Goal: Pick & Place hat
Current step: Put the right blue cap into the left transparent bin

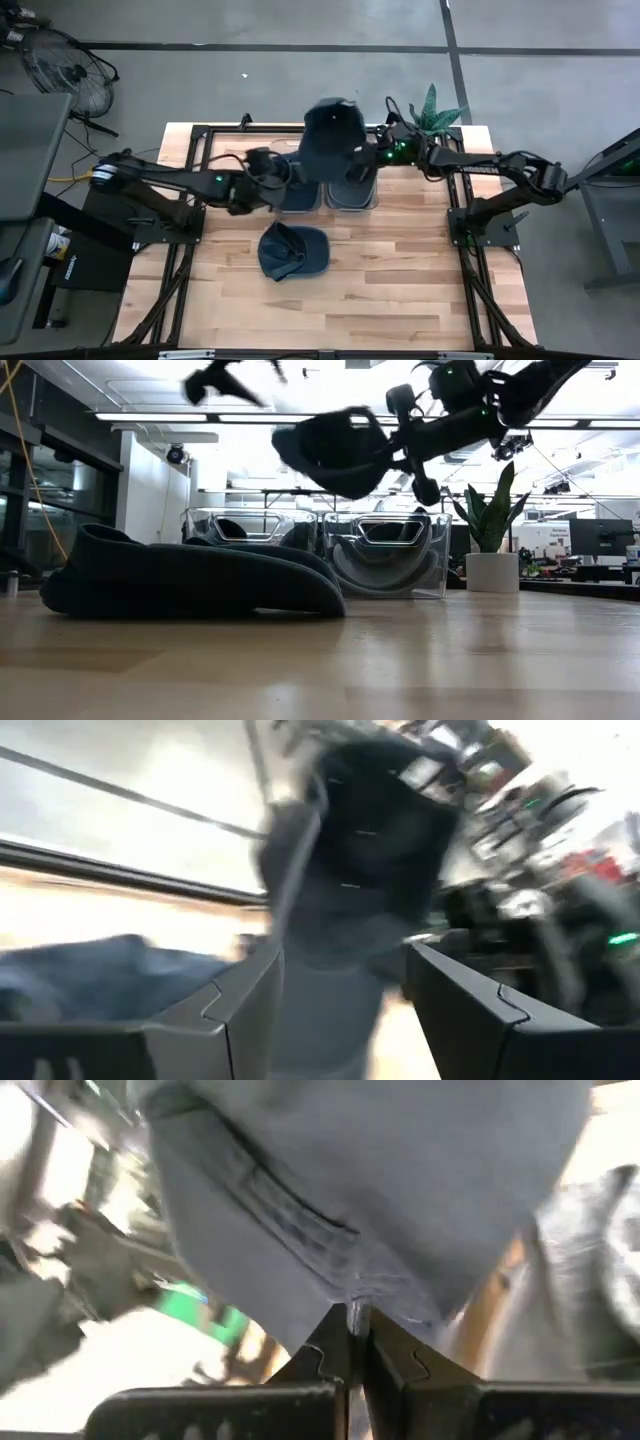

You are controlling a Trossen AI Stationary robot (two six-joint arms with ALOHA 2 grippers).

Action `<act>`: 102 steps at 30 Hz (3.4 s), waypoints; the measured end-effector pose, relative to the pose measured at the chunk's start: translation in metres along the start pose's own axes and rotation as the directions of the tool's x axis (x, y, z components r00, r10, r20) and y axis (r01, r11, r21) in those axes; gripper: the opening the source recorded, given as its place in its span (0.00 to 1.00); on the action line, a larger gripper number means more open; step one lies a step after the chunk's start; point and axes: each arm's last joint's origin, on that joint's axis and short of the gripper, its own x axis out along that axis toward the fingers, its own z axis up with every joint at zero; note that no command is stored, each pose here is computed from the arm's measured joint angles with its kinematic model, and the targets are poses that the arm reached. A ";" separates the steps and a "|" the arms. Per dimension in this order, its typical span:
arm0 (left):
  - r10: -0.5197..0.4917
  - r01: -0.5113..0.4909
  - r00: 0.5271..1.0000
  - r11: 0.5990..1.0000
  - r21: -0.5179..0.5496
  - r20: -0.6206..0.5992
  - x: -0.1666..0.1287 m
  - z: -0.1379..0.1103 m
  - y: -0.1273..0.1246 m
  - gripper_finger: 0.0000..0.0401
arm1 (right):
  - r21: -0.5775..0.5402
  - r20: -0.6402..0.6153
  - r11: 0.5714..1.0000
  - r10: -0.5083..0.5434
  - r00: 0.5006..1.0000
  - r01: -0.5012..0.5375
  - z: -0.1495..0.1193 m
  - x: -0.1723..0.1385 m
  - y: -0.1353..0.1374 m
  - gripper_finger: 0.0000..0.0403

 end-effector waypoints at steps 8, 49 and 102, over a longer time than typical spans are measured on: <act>0.130 -0.130 0.992 0.990 0.060 0.001 -0.037 0.051 0.043 0.52 | -0.388 -0.109 0.904 -0.240 0.965 0.181 -0.006 0.003 0.044 0.01; 0.282 -0.320 0.946 0.882 0.344 0.158 -0.070 0.094 0.099 0.52 | -0.378 -0.002 0.895 -0.256 0.967 0.236 -0.033 0.079 0.067 0.01; 0.262 -0.262 0.964 0.934 0.242 0.032 -0.089 0.110 0.141 0.52 | -0.175 -0.264 0.868 -0.496 0.827 0.464 -0.034 0.127 0.038 0.01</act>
